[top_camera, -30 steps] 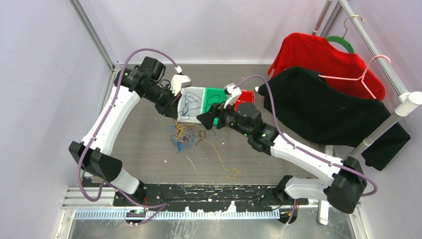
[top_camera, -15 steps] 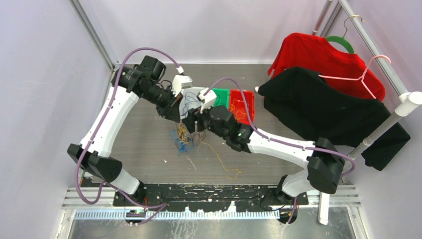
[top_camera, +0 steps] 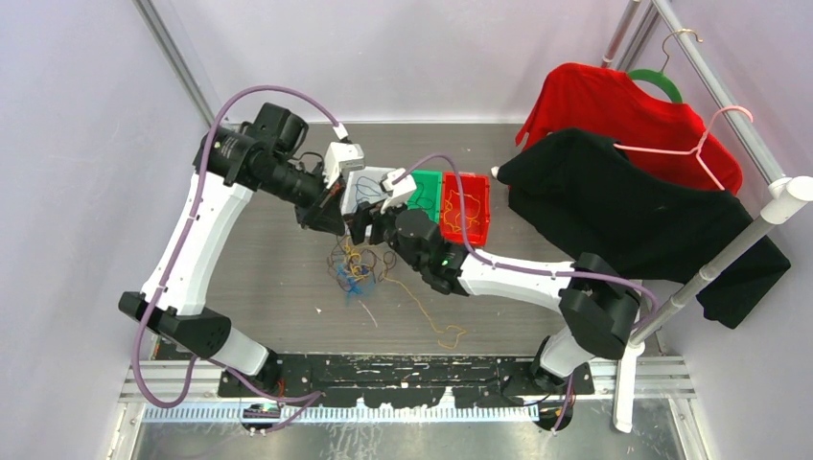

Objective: Untangle the cables
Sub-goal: Untie the cable.

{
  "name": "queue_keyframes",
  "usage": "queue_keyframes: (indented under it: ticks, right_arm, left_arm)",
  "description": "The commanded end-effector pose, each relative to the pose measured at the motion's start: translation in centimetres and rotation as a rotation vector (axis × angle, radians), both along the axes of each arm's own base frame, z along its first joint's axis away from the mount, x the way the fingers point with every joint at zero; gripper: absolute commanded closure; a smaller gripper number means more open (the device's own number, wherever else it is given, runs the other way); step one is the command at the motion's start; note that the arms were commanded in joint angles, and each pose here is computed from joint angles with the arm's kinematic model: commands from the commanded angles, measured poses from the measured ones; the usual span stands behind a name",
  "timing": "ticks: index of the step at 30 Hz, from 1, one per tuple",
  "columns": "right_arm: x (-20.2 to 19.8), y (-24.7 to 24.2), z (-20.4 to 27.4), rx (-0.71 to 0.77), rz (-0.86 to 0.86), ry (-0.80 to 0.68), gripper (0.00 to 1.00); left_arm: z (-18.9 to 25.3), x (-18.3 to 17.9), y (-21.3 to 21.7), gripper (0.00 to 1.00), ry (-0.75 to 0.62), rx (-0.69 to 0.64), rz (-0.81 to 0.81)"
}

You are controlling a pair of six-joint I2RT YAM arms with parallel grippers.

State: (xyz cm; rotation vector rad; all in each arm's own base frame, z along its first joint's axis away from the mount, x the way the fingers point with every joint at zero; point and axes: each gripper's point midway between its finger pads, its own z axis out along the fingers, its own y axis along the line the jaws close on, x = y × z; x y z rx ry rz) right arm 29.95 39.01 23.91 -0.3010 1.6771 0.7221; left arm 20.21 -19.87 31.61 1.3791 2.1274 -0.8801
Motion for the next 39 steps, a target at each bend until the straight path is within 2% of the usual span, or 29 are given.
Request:
queue_keyframes:
  ticks: [1, 13, 22, 31, 39]
  right_arm:
    - [-0.9, 1.7, 2.6, 0.169, 0.05, -0.04, 0.29]
    - [-1.9, -1.6, -0.2, 0.19, -0.023, 0.023, 0.29]
    - [-2.6, -5.9, 1.4, 0.229, -0.117, 0.003, 0.31]
    - [-7.8, -3.7, 4.3, 0.314, 0.2, 0.0, 0.26]
    - [-9.3, -2.1, 6.5, 0.362, 0.31, -0.025, 0.24]
  left_arm:
    - [2.0, -1.4, 0.3, 1.0, -0.077, -0.04, -0.045]
    - [3.3, -0.7, 0.5, 1.0, -0.16, -0.047, -0.023]
    - [3.4, -0.9, 0.8, 1.0, -0.188, -0.044, -0.03]
    - [2.9, -0.4, 0.8, 1.0, -0.19, -0.027, -0.023]
    - [3.0, -0.1, 0.5, 1.0, -0.188, -0.027, -0.025]
